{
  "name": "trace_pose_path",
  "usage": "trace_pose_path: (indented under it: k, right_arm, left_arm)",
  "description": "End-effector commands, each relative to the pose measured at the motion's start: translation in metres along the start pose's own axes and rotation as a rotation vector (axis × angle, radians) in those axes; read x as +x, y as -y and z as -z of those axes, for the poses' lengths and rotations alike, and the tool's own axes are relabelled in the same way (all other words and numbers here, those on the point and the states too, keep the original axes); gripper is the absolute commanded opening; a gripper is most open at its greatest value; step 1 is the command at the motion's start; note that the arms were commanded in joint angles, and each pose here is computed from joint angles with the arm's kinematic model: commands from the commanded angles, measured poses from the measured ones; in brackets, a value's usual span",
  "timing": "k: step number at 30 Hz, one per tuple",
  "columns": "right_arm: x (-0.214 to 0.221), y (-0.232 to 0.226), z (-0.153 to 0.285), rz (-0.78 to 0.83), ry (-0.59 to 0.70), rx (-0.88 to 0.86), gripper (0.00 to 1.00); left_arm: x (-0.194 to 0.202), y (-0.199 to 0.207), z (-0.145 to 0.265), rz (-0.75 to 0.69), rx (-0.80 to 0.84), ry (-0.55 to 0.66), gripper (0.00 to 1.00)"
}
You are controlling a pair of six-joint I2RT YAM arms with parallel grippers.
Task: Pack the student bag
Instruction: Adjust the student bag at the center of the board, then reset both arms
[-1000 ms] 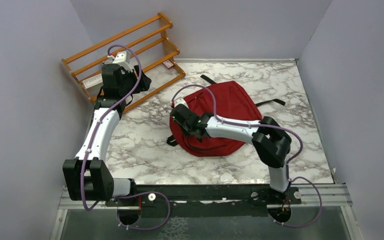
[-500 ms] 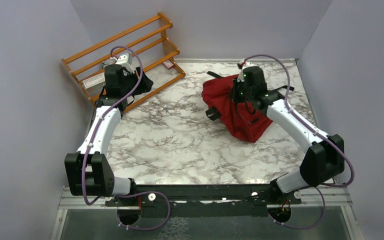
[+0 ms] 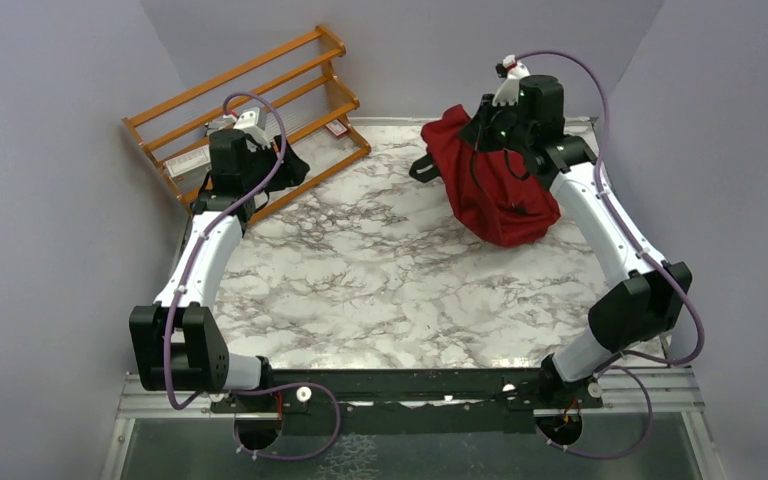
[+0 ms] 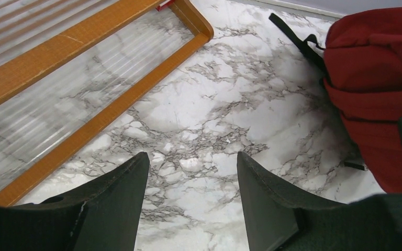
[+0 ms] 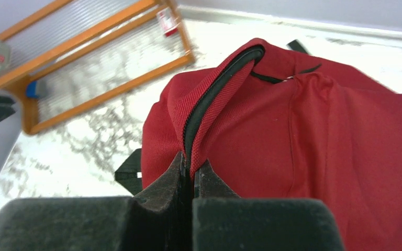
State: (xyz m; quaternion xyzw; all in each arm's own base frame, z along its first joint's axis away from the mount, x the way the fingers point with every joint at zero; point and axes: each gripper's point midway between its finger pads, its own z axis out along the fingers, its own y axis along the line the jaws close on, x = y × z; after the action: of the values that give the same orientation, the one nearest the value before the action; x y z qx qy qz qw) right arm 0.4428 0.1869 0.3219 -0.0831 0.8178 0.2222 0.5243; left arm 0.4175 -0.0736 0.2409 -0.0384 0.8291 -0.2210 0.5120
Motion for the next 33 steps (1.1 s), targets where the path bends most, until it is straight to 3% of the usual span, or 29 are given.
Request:
trace_pose_path:
  k: [1,7,11,15,21,25,28,33]
  right_arm:
    - [0.024,-0.048,-0.019,0.017,-0.086,-0.315,0.01]
    - [0.100,-0.072,-0.029,0.027,-0.310,-0.517,0.01]
    - [0.121,-0.086,-0.021,0.078,-0.334,-0.520,0.23]
    - [0.120,-0.071,-0.010,0.057,-0.272,-0.392,0.47]
    - [0.090,-0.045,0.028,0.072,-0.076,-0.194,0.61]
    - [0.078,-0.008,0.065,0.025,0.047,0.041,0.68]
    - [0.078,0.031,0.099,-0.050,0.126,0.268,0.86]
    - [0.078,0.044,0.146,-0.093,0.228,0.345,0.98]
  left_arm:
    - [0.013,0.008,-0.006,0.034,0.061,-0.067,0.64]
    - [0.022,0.016,-0.009,0.021,0.128,-0.122,0.68]
    - [0.018,0.017,-0.006,-0.004,0.132,-0.106,0.72]
    - [0.015,0.019,-0.005,-0.025,0.142,-0.097,0.81]
    - [-0.004,0.030,-0.005,-0.042,0.177,-0.076,0.99]
    - [-0.029,0.032,0.006,-0.086,0.139,-0.005,0.99]
    - [-0.047,0.029,0.018,-0.109,0.081,0.058,0.99]
    - [-0.056,0.020,0.040,-0.094,-0.014,0.136,0.99]
